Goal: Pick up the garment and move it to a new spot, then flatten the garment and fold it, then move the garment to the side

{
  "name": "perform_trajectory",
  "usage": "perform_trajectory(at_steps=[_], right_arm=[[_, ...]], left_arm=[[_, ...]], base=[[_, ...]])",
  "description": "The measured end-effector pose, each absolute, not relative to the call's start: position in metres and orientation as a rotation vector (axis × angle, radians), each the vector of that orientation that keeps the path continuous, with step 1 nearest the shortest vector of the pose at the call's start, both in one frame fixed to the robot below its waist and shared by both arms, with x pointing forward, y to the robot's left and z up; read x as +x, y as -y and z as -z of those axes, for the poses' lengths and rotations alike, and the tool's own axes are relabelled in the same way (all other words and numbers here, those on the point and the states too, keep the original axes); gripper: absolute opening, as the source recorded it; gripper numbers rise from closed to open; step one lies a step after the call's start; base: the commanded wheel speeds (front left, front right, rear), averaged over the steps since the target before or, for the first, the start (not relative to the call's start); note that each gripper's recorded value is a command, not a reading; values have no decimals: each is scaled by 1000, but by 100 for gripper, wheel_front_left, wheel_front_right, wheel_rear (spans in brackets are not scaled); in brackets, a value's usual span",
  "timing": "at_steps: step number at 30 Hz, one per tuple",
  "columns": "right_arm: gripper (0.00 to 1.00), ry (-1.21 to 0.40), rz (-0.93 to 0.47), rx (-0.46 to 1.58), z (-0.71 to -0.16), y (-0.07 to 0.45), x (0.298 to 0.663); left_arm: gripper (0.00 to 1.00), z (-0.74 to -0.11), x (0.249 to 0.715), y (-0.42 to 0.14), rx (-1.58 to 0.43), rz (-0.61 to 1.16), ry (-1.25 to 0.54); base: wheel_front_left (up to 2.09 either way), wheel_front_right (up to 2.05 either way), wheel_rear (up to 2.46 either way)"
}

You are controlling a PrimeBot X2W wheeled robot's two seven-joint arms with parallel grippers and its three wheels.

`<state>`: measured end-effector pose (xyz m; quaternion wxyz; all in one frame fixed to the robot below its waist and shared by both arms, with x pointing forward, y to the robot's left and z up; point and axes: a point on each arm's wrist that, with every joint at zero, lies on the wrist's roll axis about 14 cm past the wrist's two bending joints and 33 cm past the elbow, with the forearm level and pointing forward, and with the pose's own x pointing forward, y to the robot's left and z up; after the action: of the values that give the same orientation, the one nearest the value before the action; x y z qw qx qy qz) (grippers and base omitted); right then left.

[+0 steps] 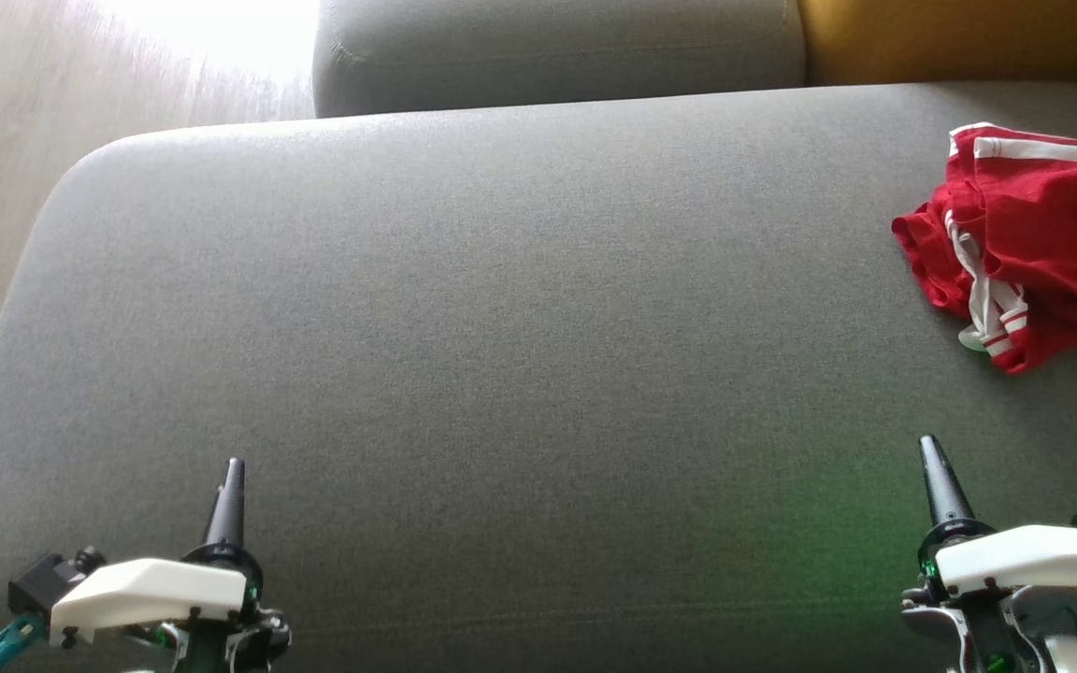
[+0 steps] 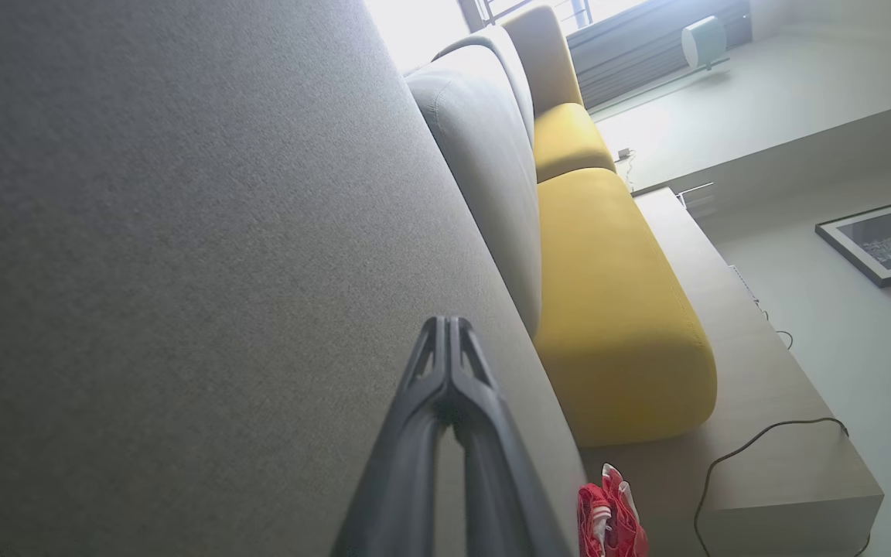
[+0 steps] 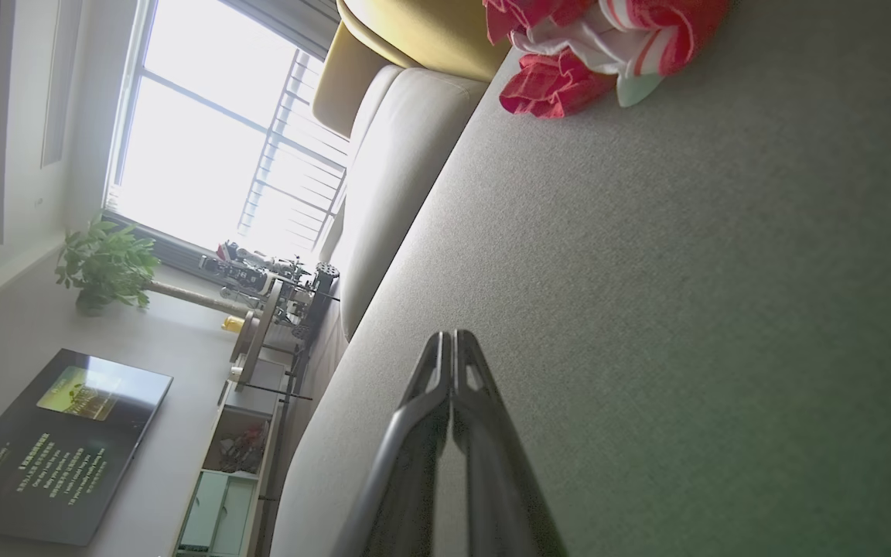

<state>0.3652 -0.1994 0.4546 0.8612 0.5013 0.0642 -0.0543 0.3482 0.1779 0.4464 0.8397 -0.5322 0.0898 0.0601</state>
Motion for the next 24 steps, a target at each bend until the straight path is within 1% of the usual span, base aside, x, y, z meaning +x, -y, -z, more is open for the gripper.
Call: perform_trajectory(at_steps=[24], right_arm=[[0,-96,122,1356,-464,206,368]], left_arm=[[0,-460,362,-180,-1395,-92,-152]], base=[[0,0,0]])
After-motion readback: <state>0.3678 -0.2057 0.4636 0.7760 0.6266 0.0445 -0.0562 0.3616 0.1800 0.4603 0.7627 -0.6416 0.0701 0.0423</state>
